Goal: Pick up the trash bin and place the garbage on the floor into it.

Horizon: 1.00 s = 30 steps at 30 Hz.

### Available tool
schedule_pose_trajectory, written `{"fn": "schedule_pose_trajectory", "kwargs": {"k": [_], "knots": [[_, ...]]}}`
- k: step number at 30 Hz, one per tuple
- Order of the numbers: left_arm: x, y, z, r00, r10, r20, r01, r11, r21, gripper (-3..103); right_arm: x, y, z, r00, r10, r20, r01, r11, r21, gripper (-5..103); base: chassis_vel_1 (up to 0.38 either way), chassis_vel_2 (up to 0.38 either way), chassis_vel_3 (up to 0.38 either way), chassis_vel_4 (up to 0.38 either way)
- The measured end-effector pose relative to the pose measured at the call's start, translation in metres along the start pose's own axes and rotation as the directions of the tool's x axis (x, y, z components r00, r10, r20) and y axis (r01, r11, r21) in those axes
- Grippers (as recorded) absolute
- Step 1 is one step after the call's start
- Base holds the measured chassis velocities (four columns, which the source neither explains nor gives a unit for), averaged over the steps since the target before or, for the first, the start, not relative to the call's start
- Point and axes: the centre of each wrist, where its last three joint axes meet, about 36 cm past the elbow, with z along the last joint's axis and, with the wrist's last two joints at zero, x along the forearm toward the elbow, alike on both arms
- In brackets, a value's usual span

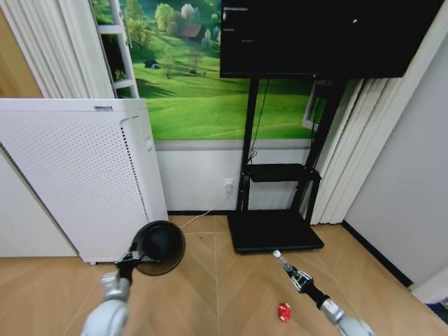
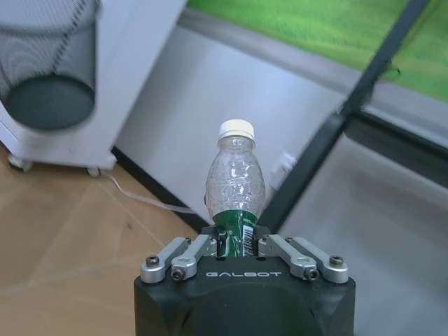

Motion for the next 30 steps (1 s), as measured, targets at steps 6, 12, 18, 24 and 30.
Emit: {"fn": "schedule_pose_trajectory", "kwargs": {"k": [6, 12, 18, 24, 30], "knots": [[-0.025, -0.035, 0.015, 0.999, 0.051, -0.013, -0.051, 0.999, 0.016, 3, -0.01, 0.015, -0.029, 0.997, -0.039, 0.062, 0.039, 0.999, -0.006, 21, 0.0, 0.0, 0.0, 0.0], [-0.063, -0.075, 0.03, 0.997, 0.082, -0.005, -0.082, 0.994, 0.073, 3, -0.016, 0.034, -0.039, 0.993, -0.076, 0.09, 0.077, 0.997, -0.005, 21, 0.0, 0.0, 0.0, 0.0], [-0.057, -0.107, 0.035, 0.99, 0.144, -0.011, -0.143, 0.986, 0.088, 3, -0.018, 0.048, -0.039, 0.99, -0.096, 0.108, 0.098, 0.995, -0.02, 21, 0.0, 0.0, 0.0, 0.0], [-0.056, -0.13, 0.058, 0.976, 0.214, -0.042, -0.211, 0.976, 0.057, 3, -0.026, 0.059, -0.05, 0.981, -0.124, 0.15, 0.13, 0.991, -0.032, 21, 0.0, 0.0, 0.0, 0.0], [-0.06, -0.145, 0.084, 0.97, 0.231, -0.079, -0.227, 0.973, 0.045, 3, -0.029, 0.075, -0.061, 0.974, -0.133, 0.183, 0.146, 0.988, -0.058, 21, 0.0, 0.0, 0.0, 0.0]]}}
